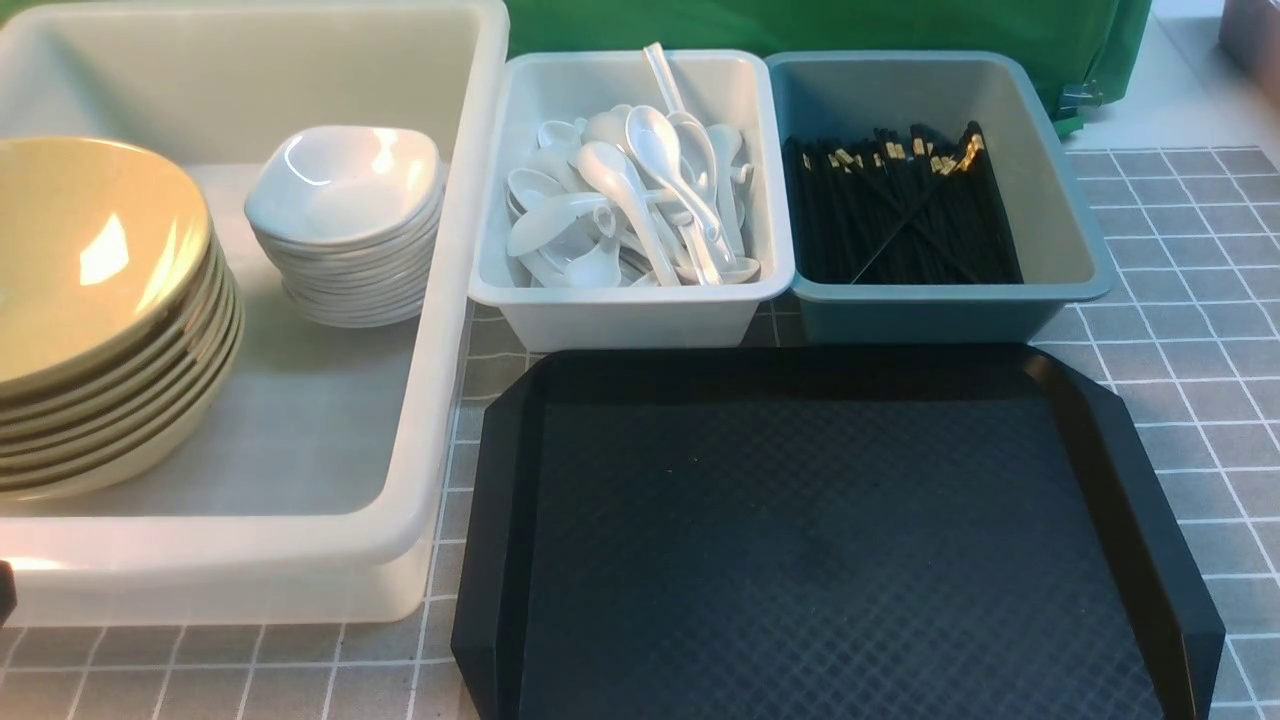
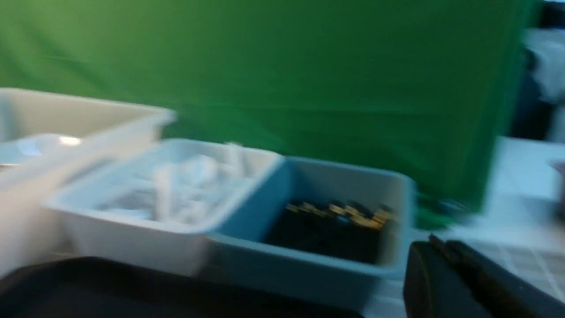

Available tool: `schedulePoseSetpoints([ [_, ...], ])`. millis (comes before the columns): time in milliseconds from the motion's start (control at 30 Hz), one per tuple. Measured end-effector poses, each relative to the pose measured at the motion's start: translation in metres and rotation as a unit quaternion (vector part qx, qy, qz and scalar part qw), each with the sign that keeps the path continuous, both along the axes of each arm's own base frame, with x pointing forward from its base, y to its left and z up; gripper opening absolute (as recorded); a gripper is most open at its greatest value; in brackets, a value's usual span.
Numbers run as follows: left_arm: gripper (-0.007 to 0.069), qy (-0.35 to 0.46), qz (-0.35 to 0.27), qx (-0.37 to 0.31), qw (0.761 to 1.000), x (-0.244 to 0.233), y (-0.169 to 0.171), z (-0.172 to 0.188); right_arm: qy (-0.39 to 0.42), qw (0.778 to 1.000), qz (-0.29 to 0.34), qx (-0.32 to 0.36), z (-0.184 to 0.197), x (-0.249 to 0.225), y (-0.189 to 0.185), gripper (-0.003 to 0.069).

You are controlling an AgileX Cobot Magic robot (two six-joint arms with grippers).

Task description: On grey table put chopsticks spoon bowls plates into blue grey white boxes.

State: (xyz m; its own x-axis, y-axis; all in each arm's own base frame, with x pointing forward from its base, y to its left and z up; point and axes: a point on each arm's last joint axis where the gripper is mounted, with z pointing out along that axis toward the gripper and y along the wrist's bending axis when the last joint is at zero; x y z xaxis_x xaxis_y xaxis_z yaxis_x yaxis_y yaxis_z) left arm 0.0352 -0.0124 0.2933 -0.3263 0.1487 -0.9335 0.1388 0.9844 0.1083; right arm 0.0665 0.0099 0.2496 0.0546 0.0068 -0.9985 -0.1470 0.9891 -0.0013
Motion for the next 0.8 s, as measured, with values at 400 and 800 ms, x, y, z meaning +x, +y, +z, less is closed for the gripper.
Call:
schedulePoseSetpoints([
  [400,-0.0008,0.001,0.000,0.000,1.000,0.000,0.000,0.000,0.086,0.988,-0.122,0.042,-0.062,-0.011,-0.016,0.0033],
  [800,-0.0008,0.002,-0.001,0.000,1.000,0.000,0.000,0.000,0.150,0.978,-0.134,0.045,-0.074,-0.013,-0.018,0.0033],
])
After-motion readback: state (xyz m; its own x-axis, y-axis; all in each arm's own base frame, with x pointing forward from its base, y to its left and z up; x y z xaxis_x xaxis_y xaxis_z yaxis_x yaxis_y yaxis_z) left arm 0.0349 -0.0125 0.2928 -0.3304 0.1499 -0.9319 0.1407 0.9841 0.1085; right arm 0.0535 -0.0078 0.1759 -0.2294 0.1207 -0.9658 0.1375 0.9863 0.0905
